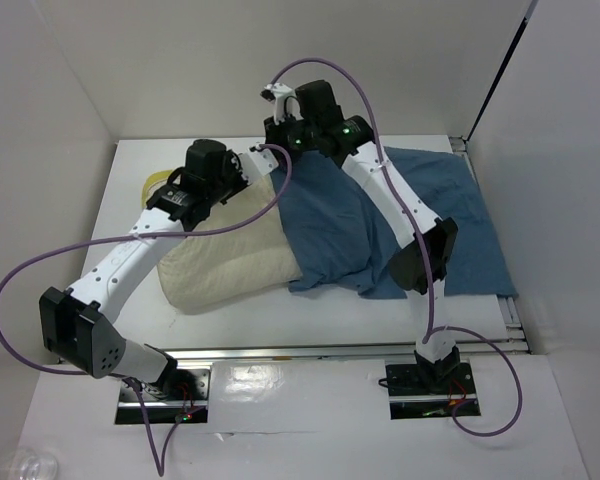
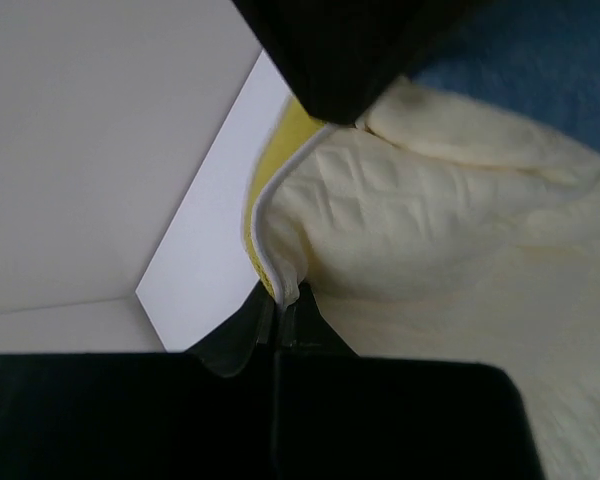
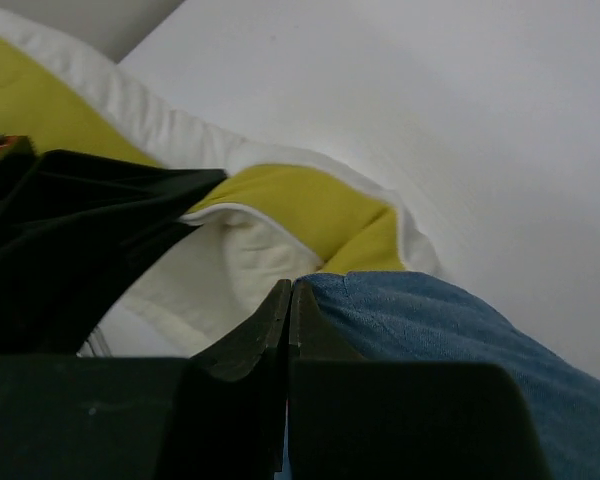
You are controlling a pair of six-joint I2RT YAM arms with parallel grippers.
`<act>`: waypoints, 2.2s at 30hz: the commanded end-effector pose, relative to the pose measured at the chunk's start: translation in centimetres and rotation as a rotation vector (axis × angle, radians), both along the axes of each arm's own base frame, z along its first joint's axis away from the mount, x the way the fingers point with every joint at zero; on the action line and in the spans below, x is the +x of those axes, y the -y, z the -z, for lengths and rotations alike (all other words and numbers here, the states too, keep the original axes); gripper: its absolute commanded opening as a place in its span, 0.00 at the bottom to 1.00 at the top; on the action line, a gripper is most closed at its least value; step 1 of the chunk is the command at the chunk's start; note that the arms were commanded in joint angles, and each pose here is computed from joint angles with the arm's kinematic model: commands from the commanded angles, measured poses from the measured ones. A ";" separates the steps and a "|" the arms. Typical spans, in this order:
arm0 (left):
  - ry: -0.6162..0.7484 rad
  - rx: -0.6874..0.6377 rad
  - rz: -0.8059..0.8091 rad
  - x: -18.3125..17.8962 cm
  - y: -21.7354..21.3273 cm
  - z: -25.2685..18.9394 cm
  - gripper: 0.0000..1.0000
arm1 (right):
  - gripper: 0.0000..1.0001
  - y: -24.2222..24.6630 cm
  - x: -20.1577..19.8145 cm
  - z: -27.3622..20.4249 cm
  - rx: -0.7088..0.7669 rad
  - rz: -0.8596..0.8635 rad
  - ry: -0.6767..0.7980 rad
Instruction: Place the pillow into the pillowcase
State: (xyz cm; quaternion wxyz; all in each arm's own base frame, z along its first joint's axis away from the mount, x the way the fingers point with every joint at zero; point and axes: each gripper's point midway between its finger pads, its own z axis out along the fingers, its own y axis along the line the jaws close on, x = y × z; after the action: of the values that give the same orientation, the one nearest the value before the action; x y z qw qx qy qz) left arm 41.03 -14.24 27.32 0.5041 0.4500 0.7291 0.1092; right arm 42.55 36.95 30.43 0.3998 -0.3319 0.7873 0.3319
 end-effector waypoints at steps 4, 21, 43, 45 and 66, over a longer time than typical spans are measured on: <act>0.304 -0.169 0.016 2.5 2.1 -10.4 0.00 | 0.00 -6.7 -8.2 -7.1 0.225 -0.270 -0.021; 0.344 -0.187 -0.003 0.1 0.4 -11.6 0.00 | 0.00 5.2 4.9 -12.1 0.270 0.231 0.221; 0.400 -0.326 0.002 -0.6 0.9 -16.1 0.00 | 0.00 -5.3 -4.8 -15.5 0.390 -0.072 0.231; 0.386 -0.335 0.007 -0.9 1.0 -15.8 0.00 | 0.00 -4.7 -3.5 -15.5 0.409 -0.083 0.234; -0.222 -0.661 0.354 -7.2 10.5 -8.8 0.00 | 0.00 -6.6 -3.0 -13.1 0.497 -0.147 0.059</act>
State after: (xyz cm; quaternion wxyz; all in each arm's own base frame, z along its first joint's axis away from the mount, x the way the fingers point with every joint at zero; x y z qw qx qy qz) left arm 36.22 -20.00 32.78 0.5428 0.3625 0.7435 -0.1458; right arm 42.07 41.34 38.78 0.4515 -0.2602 0.7122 0.4703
